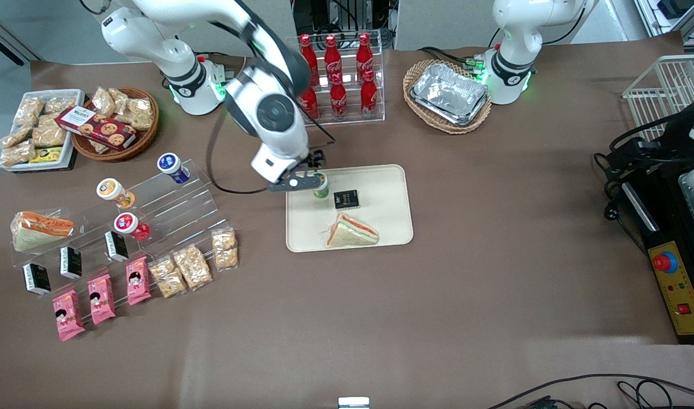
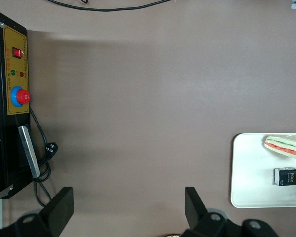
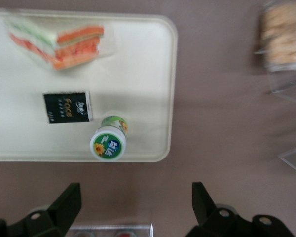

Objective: Place green gum on tray

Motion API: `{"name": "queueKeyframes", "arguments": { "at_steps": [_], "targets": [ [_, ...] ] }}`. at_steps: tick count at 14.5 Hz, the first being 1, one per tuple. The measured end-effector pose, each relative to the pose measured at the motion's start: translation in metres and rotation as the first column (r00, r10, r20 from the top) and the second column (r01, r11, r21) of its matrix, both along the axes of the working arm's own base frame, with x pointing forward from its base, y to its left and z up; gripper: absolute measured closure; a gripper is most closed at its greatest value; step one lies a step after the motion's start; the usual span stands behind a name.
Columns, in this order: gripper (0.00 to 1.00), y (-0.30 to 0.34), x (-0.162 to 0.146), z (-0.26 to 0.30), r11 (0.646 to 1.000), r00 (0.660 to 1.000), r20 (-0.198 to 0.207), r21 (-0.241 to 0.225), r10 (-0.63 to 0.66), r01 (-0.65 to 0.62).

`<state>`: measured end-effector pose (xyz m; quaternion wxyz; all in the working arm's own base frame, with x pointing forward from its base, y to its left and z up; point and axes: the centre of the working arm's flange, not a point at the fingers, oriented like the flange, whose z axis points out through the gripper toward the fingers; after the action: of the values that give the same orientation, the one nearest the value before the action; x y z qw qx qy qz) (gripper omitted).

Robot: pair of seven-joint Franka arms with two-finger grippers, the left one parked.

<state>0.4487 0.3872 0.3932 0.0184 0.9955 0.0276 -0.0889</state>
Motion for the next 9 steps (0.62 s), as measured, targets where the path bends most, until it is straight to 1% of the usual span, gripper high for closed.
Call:
{"name": "queueKeyframes", "arguments": {
  "at_steps": [2, 5, 6, 8, 9],
  "targets": [
    [0.0, -0.026, 0.029, 0.072, 0.998, 0.998, 0.019, 0.014, -0.056, 0.056],
    [0.0, -0.091, 0.067, 0.132, 0.987, 0.985, 0.077, 0.054, -0.157, 0.154],
    [0.0, -0.119, 0.076, 0.147, 0.984, 0.981, 0.094, 0.058, -0.172, 0.167],
    [0.0, -0.177, 0.088, 0.175, 0.983, 0.972, 0.145, 0.035, -0.183, 0.18],
    [0.0, -0.207, 0.091, 0.187, 0.984, 0.971, 0.157, 0.026, -0.181, 0.179]
  ]
}}
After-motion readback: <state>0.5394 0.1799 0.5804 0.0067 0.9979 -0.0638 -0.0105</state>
